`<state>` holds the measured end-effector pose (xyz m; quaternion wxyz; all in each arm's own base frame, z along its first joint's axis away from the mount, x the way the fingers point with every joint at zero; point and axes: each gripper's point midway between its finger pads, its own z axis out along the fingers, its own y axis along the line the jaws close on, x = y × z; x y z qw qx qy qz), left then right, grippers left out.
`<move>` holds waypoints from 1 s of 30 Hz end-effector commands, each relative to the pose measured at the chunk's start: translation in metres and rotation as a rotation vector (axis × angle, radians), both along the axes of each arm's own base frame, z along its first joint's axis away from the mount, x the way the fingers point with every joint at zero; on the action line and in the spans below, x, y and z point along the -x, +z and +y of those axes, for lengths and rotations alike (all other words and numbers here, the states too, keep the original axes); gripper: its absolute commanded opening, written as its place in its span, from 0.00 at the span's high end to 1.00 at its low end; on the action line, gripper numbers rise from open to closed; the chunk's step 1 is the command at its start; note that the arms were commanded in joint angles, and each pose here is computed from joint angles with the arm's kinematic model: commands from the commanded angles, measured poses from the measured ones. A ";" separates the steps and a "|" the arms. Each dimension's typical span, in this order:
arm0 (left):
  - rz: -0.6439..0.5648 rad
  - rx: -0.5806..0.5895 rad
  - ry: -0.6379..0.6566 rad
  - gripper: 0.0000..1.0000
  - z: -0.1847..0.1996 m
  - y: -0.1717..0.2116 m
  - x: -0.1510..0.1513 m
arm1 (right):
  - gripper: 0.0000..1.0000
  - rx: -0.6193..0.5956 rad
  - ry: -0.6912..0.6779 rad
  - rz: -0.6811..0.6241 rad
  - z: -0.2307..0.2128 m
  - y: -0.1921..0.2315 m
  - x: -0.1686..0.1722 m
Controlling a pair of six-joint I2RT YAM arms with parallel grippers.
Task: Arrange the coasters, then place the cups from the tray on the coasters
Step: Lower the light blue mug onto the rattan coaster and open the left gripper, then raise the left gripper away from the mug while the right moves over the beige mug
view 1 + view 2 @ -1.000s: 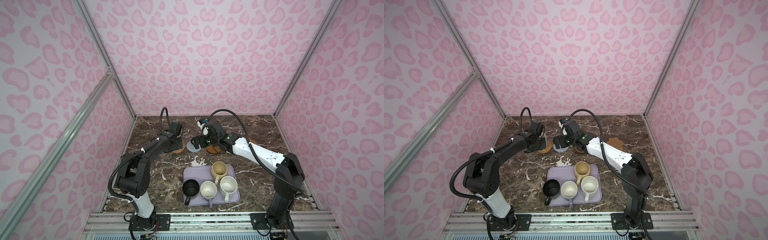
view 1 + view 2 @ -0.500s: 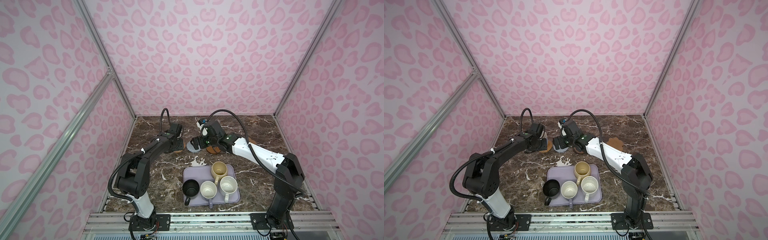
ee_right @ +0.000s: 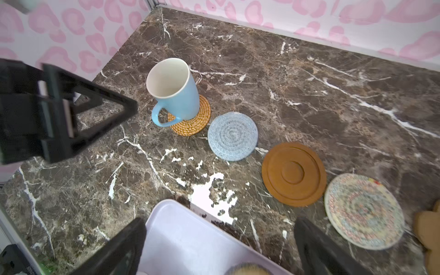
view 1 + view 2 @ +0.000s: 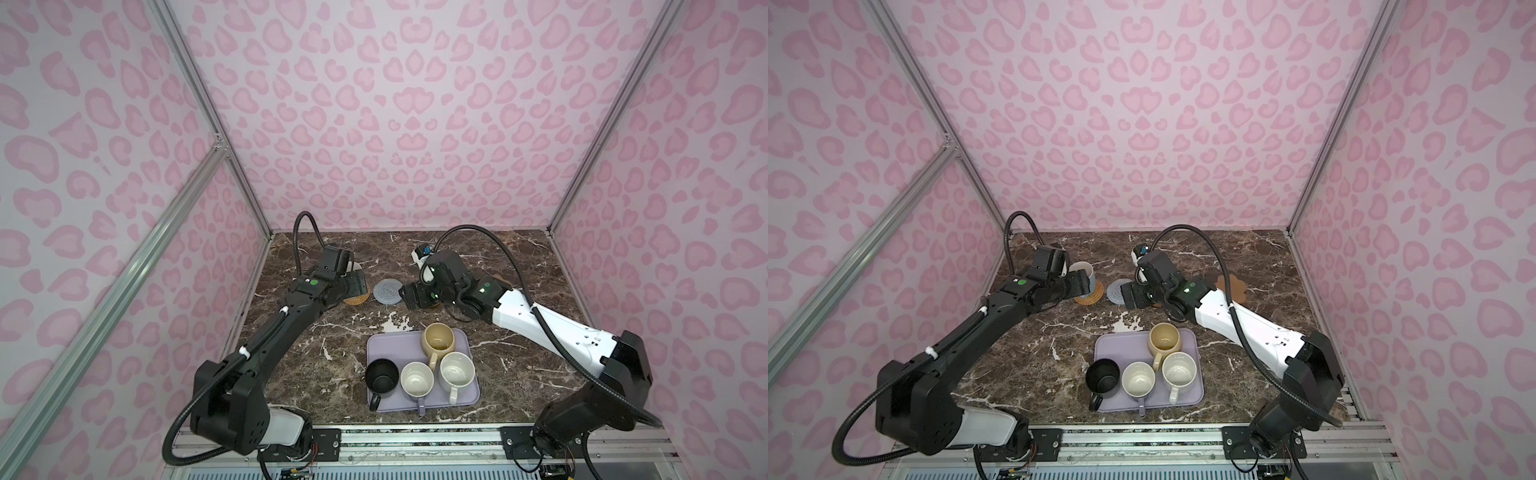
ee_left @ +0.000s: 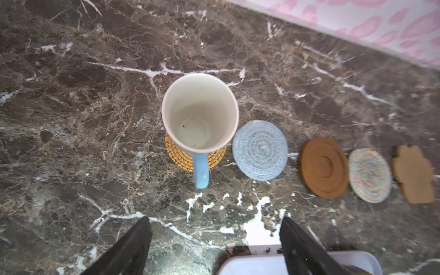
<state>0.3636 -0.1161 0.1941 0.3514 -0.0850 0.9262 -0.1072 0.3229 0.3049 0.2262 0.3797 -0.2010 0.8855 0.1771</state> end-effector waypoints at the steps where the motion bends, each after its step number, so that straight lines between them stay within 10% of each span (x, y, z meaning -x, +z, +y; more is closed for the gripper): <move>1: -0.127 0.137 -0.022 0.14 -0.013 0.035 0.001 | 0.01 0.048 -0.044 -0.038 -0.023 0.005 0.007; 11: -0.300 0.392 -0.120 0.14 -0.031 0.087 0.047 | 0.02 -0.152 -0.053 -0.151 -0.061 0.049 0.054; 30: -0.308 0.377 -0.271 0.03 -0.054 0.091 0.078 | 0.01 0.041 -0.136 0.165 -0.105 -0.052 0.098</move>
